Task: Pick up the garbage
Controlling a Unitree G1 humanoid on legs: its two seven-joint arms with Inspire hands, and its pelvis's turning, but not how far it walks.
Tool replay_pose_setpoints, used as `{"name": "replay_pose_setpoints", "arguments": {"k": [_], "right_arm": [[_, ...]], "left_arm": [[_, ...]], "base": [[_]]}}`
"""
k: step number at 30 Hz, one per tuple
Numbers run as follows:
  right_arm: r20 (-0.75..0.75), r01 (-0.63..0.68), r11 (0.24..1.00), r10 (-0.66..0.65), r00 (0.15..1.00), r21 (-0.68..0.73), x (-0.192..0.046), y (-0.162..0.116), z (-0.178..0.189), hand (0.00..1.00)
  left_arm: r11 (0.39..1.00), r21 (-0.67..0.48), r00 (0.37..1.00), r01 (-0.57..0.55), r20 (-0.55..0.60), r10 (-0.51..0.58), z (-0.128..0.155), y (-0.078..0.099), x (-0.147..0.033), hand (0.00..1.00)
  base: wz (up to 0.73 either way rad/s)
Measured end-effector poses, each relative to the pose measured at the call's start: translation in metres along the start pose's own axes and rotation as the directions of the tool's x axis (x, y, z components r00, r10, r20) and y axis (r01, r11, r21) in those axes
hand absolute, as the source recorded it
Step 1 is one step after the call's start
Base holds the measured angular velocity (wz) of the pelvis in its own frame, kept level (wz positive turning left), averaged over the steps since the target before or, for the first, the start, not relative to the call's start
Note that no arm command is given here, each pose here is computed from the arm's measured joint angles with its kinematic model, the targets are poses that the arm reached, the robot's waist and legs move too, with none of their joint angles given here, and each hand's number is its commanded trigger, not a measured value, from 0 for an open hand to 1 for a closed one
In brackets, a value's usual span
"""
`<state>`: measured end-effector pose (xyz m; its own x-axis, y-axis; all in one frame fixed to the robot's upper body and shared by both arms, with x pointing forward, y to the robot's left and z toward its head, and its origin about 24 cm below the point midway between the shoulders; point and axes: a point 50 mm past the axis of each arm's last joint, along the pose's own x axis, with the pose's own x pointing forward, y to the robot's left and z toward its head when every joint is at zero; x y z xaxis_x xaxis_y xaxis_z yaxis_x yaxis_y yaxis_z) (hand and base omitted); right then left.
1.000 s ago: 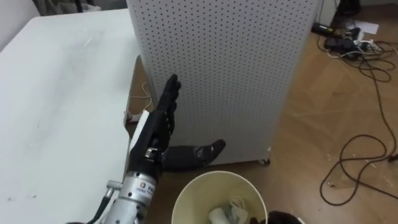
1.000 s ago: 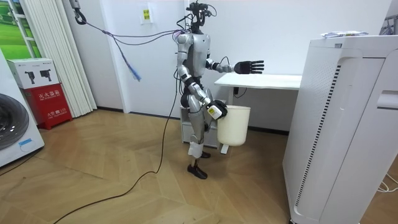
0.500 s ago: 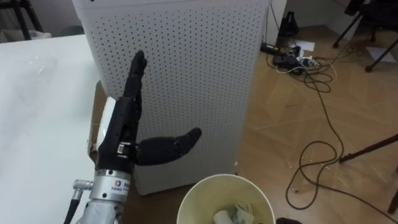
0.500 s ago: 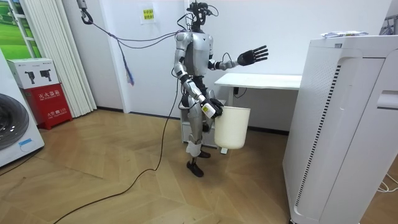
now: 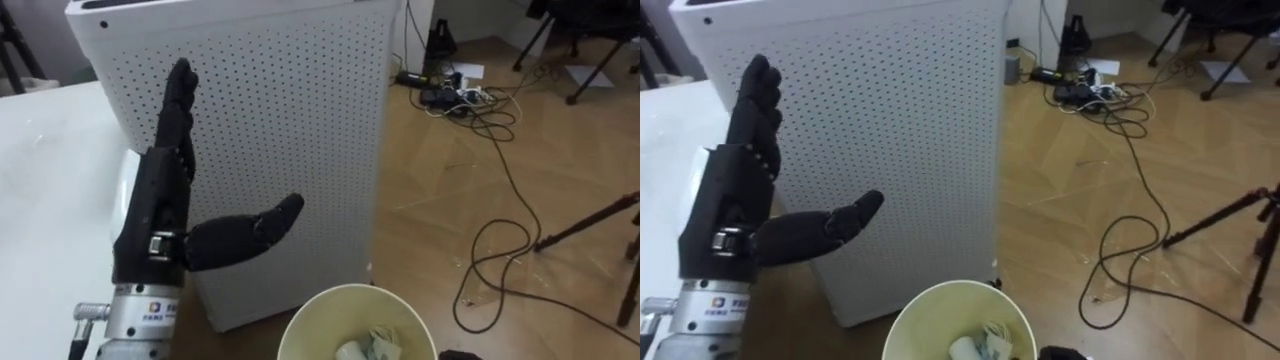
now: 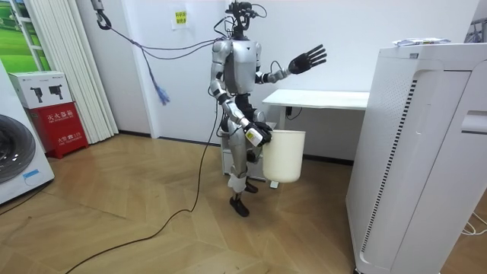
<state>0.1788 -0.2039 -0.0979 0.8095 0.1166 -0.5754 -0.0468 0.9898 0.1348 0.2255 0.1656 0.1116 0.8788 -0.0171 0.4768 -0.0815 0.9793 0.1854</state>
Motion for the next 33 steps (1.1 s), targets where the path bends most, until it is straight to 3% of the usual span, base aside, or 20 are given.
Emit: {"name": "replay_pose_setpoints", "arguments": {"k": [10, 21, 28, 33], "right_arm": [[-0.020, -0.008, 1.000, 0.008, 1.000, -0.023, -0.005, -0.005, -0.005, 1.00], [-0.059, -0.022, 0.999, 0.020, 0.998, -0.034, -0.014, -0.007, -0.017, 1.00], [-0.069, -0.013, 1.000, 0.012, 0.998, -0.028, -0.018, -0.008, -0.021, 1.00], [-0.022, -0.028, 0.999, 0.027, 0.999, -0.043, -0.016, -0.007, -0.009, 1.00]], "left_arm": [[0.994, 0.106, 1.000, -0.014, 0.027, 0.011, 0.001, 0.006, -0.001, 0.00], [0.992, 0.116, 0.993, -0.054, 0.107, 0.042, 0.009, 0.008, 0.001, 0.00], [0.981, 0.186, 0.989, -0.053, 0.144, 0.026, 0.011, 0.008, 0.001, 0.00], [0.972, 0.221, 0.977, -0.075, 0.210, 0.028, 0.019, 0.008, 0.011, 0.00]], "base": [[-0.09], [-0.08], [0.02], [0.18]]}}
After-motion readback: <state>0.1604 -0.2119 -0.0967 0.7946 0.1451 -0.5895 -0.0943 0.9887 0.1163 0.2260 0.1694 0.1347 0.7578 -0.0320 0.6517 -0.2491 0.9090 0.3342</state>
